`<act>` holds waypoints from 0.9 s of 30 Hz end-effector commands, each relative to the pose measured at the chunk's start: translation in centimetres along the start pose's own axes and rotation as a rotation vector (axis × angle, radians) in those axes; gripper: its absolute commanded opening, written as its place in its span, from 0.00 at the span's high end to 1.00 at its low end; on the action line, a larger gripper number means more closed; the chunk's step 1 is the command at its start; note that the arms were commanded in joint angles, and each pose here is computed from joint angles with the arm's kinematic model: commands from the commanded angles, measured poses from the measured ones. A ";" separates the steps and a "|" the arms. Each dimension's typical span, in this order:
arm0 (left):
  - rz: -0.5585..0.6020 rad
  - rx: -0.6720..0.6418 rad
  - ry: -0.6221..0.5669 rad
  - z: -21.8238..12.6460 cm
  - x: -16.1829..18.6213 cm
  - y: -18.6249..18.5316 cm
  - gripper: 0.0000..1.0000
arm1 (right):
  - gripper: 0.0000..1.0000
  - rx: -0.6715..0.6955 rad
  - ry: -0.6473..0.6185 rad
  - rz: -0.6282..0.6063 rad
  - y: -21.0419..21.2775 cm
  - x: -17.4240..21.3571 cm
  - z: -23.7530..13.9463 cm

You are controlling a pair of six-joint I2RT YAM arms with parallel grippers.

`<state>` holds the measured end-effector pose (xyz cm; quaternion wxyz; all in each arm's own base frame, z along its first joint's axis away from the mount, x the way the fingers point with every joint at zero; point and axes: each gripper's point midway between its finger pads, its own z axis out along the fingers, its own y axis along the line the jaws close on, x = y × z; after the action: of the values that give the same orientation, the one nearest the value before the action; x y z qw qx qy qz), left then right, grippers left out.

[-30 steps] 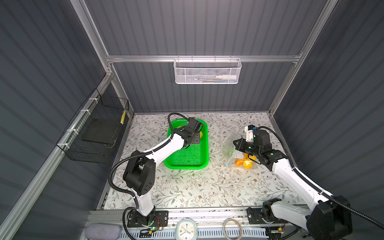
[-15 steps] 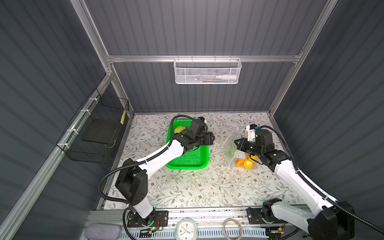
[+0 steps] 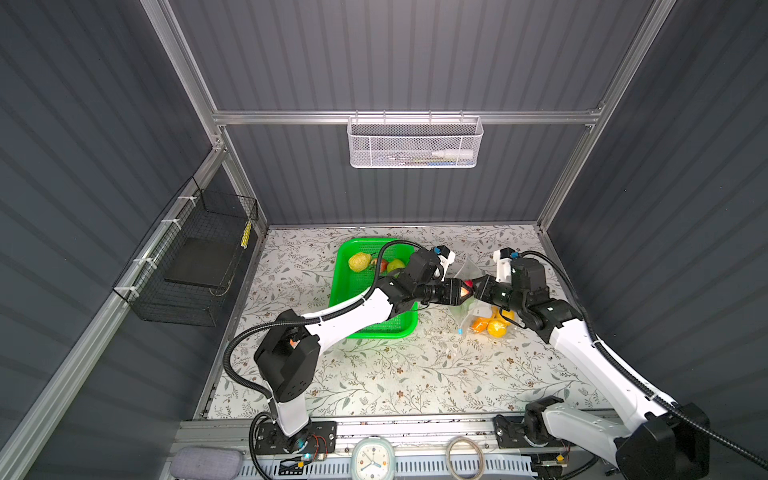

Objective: Place the food in the zip-top bag and seal the zipper
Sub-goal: 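Lift the red fruit and carry it to the bag mouth, then lower the red fruit into the bag and open the left gripper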

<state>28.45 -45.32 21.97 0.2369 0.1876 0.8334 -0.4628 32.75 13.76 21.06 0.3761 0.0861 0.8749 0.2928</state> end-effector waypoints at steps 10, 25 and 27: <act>-0.037 -0.097 0.014 1.1 0.4 2.2 0.45 | 1.00 -0.071 -0.047 0.010 2.0 -1.3 -1.4; -0.038 -0.253 0.092 2.1 1.7 5.4 0.42 | 1.00 -0.106 -0.049 0.026 2.3 -0.9 -1.4; -0.035 -0.272 0.099 2.1 1.8 5.7 0.41 | 1.00 -0.108 -0.047 0.029 2.3 -0.9 -1.2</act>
<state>30.41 -44.35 16.51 0.2112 0.1532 0.8937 -0.3650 32.33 14.33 23.25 0.3931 0.0897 0.8537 0.3296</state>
